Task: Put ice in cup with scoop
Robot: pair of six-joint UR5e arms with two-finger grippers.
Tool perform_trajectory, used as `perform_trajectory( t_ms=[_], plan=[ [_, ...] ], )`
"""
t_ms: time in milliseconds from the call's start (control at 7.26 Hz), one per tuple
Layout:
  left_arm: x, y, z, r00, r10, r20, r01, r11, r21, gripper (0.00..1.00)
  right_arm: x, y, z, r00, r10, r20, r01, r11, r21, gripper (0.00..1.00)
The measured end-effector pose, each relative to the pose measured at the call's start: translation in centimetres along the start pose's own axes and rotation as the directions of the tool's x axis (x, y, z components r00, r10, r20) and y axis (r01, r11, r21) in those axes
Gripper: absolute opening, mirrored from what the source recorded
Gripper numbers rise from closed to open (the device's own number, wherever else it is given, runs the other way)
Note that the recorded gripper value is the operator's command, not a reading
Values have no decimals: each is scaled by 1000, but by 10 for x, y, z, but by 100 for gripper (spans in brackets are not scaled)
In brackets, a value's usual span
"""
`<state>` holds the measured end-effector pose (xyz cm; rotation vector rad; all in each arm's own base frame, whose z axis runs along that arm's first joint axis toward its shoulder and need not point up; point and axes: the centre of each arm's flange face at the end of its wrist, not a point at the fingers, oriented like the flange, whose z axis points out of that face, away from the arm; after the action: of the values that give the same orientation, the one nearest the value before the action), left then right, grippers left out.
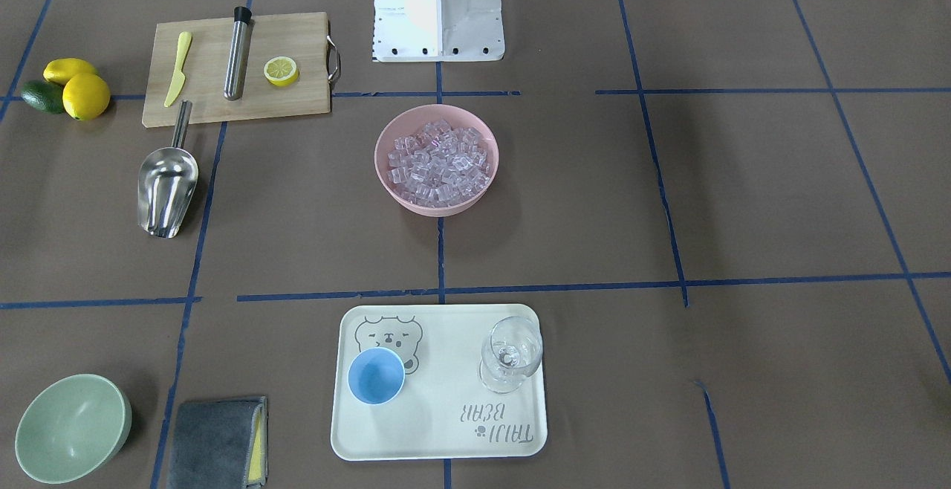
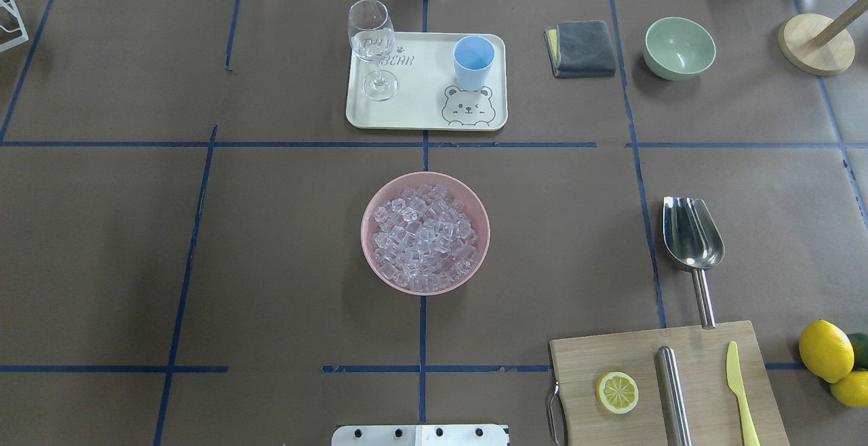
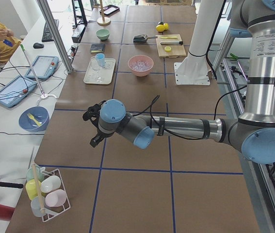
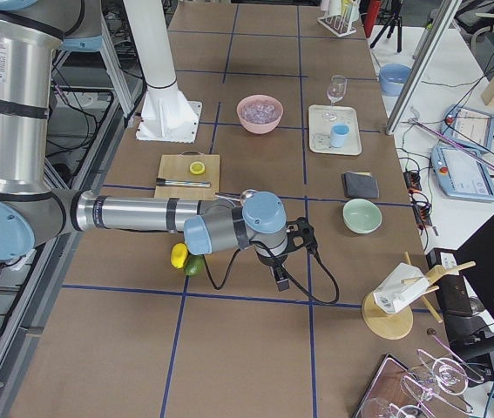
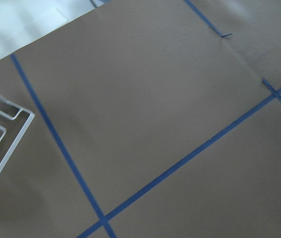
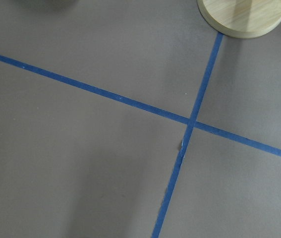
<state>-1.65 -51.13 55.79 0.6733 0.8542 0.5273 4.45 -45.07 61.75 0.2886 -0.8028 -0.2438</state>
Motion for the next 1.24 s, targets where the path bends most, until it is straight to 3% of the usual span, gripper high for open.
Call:
perform_trajectory(
  t_ms=[138,413,1102,1240],
  plan=[
    [29,-20,25,991,128,-43,-127,991,35,100,-9,-11,1,1000,-2,6,2,1000,3,100],
    [108,-70,84,919,361,-155,-345,931,122,100,-33,-36,11,999,-23,24,24,1000,-6,100],
    [257,-129,190,729,589,-349,-531,808,253,100,-81,-58,31,998,-21,60,23,999,-36,100],
    [292,-141,213,710,609,-354,-544,794,272,100,-89,-60,27,998,5,60,-3,1000,-30,100]
  ],
)
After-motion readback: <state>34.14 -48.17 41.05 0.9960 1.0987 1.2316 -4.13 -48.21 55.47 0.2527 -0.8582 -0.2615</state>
